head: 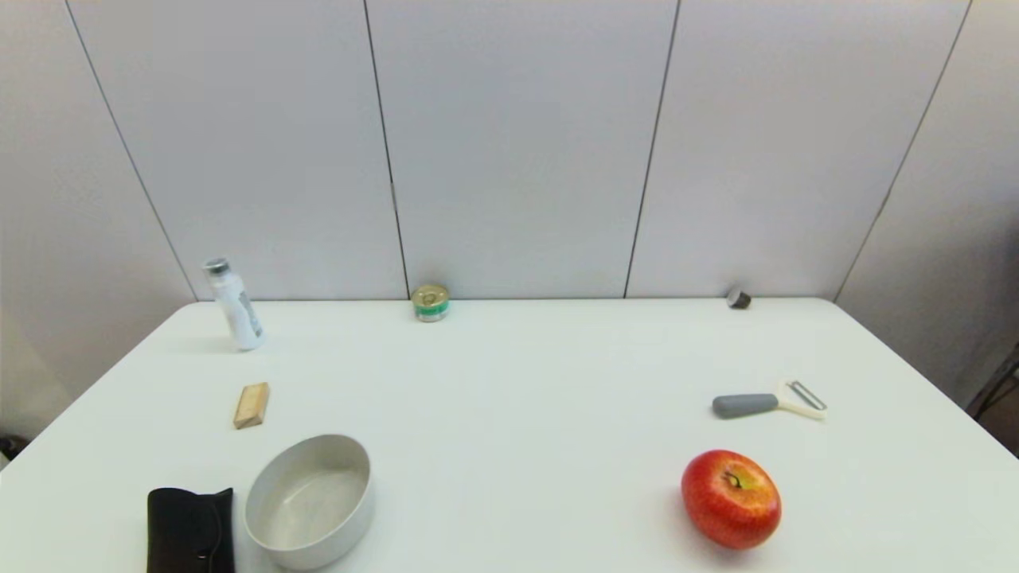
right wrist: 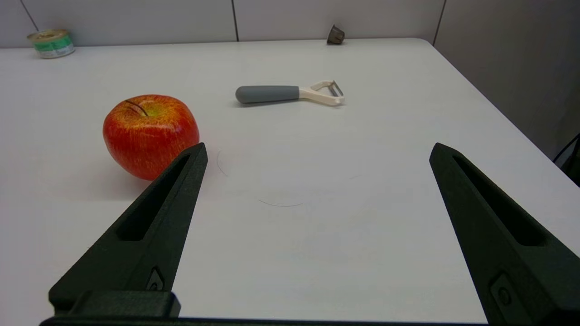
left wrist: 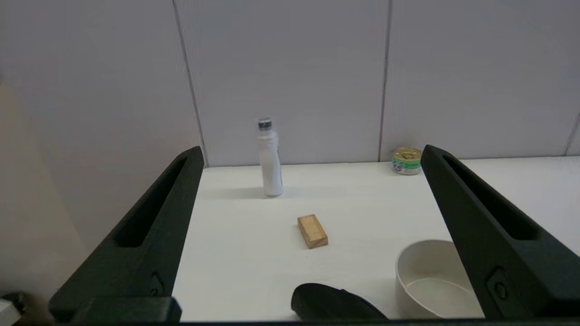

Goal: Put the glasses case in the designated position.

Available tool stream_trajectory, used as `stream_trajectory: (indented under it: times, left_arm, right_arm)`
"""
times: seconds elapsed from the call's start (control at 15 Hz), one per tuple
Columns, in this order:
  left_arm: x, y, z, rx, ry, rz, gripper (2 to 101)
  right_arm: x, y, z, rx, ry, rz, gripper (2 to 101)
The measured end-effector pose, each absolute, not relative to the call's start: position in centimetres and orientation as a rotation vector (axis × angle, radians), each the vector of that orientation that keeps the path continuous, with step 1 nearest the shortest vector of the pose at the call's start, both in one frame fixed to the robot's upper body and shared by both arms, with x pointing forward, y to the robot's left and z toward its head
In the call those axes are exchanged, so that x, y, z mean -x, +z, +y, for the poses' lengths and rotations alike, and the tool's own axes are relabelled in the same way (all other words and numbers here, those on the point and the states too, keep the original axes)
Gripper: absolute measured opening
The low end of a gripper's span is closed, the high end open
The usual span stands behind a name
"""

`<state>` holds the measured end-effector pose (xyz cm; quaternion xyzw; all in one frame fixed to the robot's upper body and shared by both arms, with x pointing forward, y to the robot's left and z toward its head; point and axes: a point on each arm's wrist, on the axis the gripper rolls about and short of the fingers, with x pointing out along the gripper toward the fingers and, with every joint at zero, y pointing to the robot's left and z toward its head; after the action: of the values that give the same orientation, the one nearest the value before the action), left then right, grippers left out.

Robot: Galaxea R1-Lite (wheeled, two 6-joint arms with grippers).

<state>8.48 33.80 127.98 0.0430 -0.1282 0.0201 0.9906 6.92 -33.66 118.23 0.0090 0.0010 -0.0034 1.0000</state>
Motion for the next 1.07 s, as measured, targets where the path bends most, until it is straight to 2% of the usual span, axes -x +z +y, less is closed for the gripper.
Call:
stream_trajectory:
  times: [1.07]
  left_arm:
    - [-7.9, 124.2, 33.4, -0.121, 0.073, -0.250, 97.7]
  right_arm:
    - [-6.9, 118.2, -33.7, -0.019, -0.007, 0.002, 97.3]
